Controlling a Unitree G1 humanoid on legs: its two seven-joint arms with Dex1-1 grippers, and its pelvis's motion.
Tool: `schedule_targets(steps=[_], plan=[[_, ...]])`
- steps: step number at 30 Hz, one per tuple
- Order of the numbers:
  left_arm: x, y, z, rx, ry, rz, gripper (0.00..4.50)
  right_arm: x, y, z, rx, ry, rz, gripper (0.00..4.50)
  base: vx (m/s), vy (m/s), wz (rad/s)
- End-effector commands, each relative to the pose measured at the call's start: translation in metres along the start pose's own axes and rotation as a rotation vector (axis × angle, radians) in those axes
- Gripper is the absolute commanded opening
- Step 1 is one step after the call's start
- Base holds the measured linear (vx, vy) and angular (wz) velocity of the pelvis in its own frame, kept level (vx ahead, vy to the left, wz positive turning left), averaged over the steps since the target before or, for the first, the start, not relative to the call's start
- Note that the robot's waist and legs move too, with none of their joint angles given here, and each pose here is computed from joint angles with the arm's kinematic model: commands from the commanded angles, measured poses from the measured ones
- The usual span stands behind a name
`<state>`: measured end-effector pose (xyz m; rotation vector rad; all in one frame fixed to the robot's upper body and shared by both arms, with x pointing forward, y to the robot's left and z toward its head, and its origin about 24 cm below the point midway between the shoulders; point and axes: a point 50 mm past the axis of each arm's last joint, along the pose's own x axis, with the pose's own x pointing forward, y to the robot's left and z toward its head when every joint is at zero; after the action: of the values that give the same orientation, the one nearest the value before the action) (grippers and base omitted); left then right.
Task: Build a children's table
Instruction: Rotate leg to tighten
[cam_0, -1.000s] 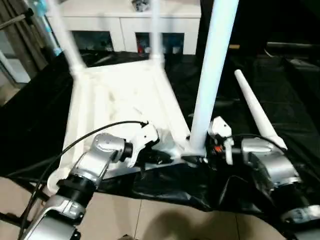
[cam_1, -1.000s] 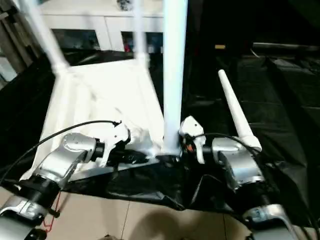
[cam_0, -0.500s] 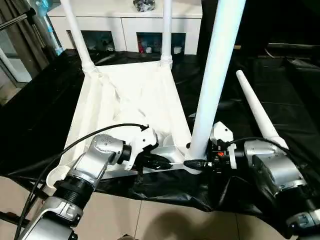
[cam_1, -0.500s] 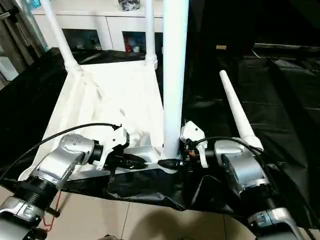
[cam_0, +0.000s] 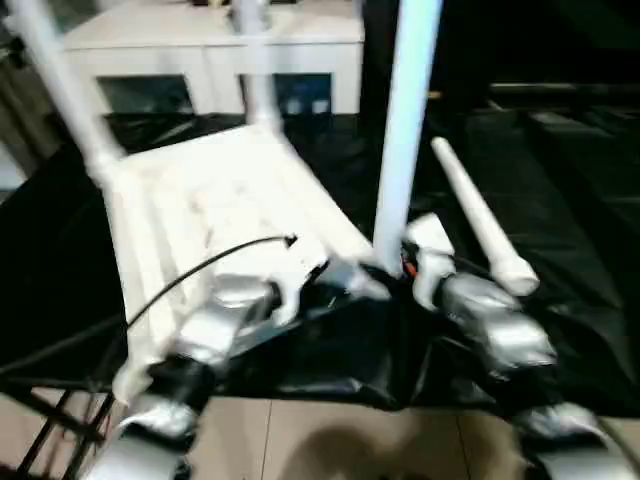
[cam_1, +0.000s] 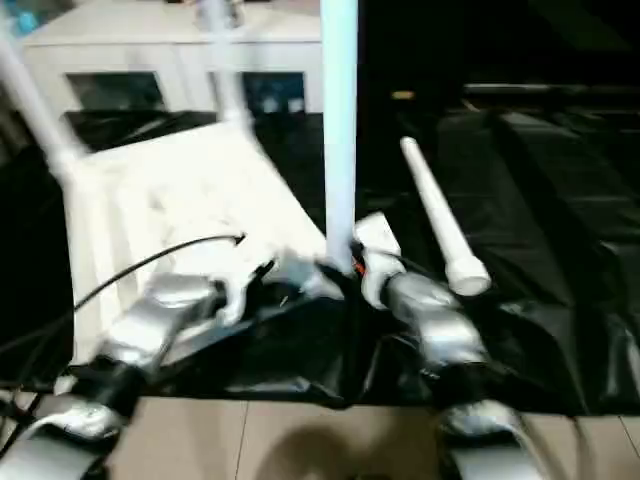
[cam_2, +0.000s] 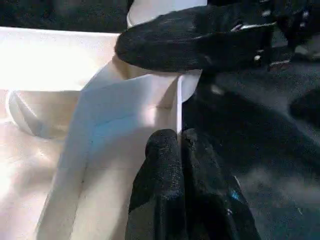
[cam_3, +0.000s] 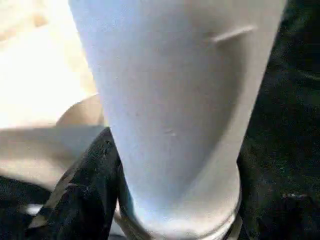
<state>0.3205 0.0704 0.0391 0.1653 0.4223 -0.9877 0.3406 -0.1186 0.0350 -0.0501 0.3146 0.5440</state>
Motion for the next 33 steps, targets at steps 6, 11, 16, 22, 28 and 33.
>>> schedule_targets(steps=[6,11,16,22,28,33], plan=[[0.013,-0.019,0.031,0.086,-0.109,-0.105,0.00,0.014,0.034,-0.012,0.043,0.034,0.148,3.51,0.000,0.000,0.00],[0.003,-0.020,0.026,0.141,-0.088,-0.219,0.00,0.000,0.026,0.000,-0.074,-0.017,0.327,3.80,0.000,0.000,0.00],[-0.009,-0.018,0.021,0.177,-0.065,-0.305,0.00,-0.018,0.020,0.002,-0.161,-0.007,0.501,3.80,0.000,0.000,0.00],[-0.027,-0.012,0.011,0.216,-0.018,-0.404,0.00,-0.040,0.011,0.004,-0.216,0.044,0.682,3.80,0.000,0.000,0.00],[-0.043,-0.006,0.003,0.219,0.047,-0.492,0.00,-0.054,0.008,0.001,-0.245,0.128,0.805,3.56,0.000,0.000,0.00],[-0.045,-0.007,0.003,0.216,0.045,-0.514,0.00,-0.057,0.013,-0.003,-0.233,0.154,0.849,3.14,0.000,0.000,0.00]])
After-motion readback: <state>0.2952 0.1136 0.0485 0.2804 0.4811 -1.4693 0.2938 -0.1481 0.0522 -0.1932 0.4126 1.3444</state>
